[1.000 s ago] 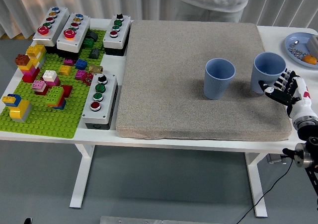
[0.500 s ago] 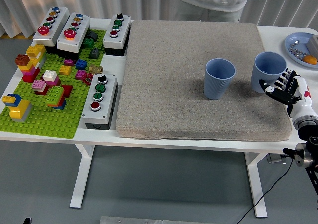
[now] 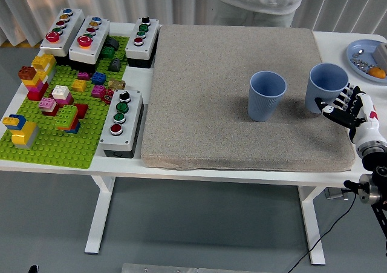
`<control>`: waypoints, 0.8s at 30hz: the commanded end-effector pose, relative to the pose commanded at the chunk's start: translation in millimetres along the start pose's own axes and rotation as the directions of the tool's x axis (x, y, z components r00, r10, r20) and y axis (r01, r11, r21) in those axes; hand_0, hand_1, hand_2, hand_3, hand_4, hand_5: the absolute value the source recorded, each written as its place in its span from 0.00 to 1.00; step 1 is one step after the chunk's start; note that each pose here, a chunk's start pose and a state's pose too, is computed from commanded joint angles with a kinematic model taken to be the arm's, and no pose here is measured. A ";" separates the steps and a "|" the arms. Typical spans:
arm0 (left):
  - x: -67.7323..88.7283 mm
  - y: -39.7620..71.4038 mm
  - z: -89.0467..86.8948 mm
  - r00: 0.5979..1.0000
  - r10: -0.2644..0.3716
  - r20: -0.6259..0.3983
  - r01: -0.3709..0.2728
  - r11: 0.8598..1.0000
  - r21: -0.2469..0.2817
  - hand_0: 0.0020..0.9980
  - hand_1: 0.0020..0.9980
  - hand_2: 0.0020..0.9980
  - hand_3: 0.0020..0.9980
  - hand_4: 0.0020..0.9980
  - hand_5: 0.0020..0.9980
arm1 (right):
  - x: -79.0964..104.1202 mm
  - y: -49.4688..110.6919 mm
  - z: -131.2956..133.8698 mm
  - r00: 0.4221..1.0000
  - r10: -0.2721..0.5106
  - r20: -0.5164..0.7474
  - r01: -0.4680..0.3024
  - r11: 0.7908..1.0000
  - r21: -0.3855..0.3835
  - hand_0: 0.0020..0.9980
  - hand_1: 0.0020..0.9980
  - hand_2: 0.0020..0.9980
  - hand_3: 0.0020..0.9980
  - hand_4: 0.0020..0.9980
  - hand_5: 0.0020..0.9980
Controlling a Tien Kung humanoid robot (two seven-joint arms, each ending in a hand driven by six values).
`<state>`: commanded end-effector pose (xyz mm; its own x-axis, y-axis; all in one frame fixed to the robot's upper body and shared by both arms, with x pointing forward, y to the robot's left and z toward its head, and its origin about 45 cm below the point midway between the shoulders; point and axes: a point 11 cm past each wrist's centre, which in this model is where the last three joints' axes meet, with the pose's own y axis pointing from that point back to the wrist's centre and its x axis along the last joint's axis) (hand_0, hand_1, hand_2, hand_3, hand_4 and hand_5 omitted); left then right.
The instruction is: Pick cup pour cup place
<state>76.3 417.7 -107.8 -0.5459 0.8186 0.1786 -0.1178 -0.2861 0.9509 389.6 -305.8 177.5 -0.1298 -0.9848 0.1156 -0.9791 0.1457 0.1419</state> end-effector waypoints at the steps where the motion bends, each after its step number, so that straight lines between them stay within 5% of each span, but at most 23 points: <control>1: 0.0 0.0 0.0 1.000 0.000 0.000 0.000 1.000 0.000 0.70 0.68 0.74 0.67 0.48 0.98 | -0.1 0.0 -0.1 1.000 0.000 0.000 0.000 1.000 0.000 0.84 0.70 0.62 0.69 0.76 0.22; 24: 3.1 -0.1 -1.3 1.000 0.005 -0.001 -0.005 1.000 0.002 0.70 0.68 0.74 0.67 0.47 0.98 | -12.0 -4.1 -14.5 0.997 -0.014 -0.079 0.018 0.999 0.047 0.84 0.70 0.62 0.69 0.76 0.22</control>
<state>73.5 419.6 -107.6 -0.5476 0.8165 0.1831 -0.1133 -0.2892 0.9505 397.4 -293.3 189.8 -0.1032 -0.9762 0.1907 -0.9876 0.1234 0.0975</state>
